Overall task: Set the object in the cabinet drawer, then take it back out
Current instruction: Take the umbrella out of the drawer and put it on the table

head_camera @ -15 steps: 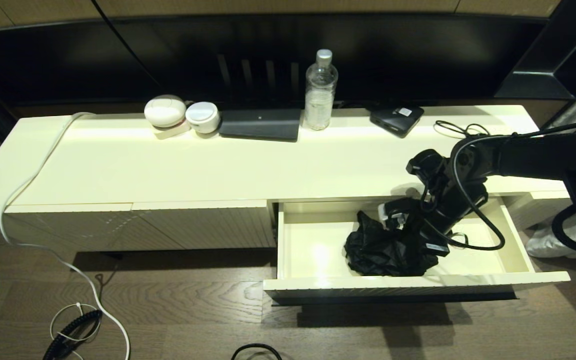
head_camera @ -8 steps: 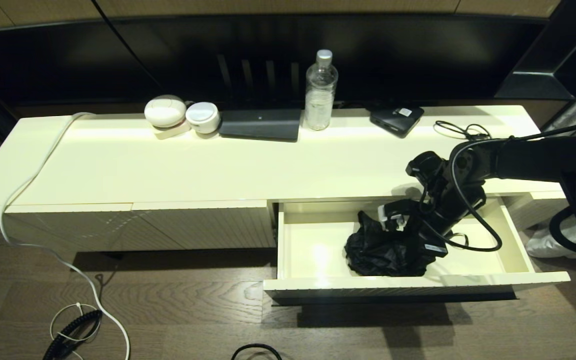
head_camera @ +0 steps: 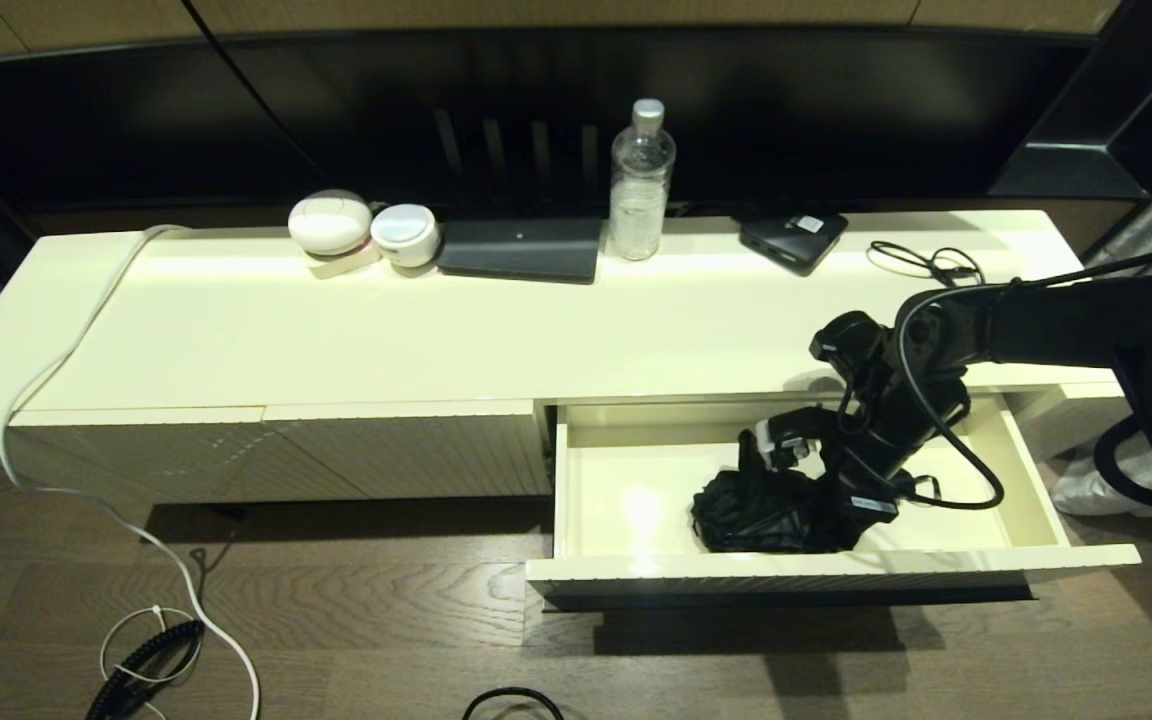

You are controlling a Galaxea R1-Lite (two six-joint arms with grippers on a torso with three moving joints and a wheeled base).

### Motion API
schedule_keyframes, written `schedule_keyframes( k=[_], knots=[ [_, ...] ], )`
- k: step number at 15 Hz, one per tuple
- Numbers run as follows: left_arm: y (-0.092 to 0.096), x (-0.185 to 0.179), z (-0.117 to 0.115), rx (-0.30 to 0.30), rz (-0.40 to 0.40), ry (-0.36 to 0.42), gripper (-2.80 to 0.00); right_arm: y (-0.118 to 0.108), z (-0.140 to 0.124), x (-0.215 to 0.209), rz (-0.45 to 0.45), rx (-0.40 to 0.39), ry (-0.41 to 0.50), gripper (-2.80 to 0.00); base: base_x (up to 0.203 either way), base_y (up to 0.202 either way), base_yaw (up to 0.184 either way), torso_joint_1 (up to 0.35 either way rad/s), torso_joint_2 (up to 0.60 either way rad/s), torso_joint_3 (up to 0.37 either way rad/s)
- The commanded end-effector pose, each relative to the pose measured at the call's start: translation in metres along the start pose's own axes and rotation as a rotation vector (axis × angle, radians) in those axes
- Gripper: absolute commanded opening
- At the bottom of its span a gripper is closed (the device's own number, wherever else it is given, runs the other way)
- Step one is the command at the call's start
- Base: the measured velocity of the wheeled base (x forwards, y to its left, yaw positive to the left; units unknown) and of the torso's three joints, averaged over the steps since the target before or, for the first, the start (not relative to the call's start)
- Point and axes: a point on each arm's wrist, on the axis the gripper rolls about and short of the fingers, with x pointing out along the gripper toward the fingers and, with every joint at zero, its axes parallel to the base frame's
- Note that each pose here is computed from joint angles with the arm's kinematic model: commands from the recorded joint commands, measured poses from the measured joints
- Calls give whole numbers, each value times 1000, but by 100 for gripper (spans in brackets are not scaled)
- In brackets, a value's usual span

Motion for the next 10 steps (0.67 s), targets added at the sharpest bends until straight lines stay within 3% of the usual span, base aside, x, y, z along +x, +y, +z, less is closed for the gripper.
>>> schedule_keyframes(
  k=[1, 10],
  knots=[
    [0, 0, 0, -1, 1, -2, -280, 5, -1, -4, 9, -9, 4, -280, 0, 0, 0, 0, 0, 0],
    [0, 0, 0, -1, 1, -2, -280, 50, 2, -100, -180, -54, 2, -280, 0, 0, 0, 0, 0, 0]
  ],
)
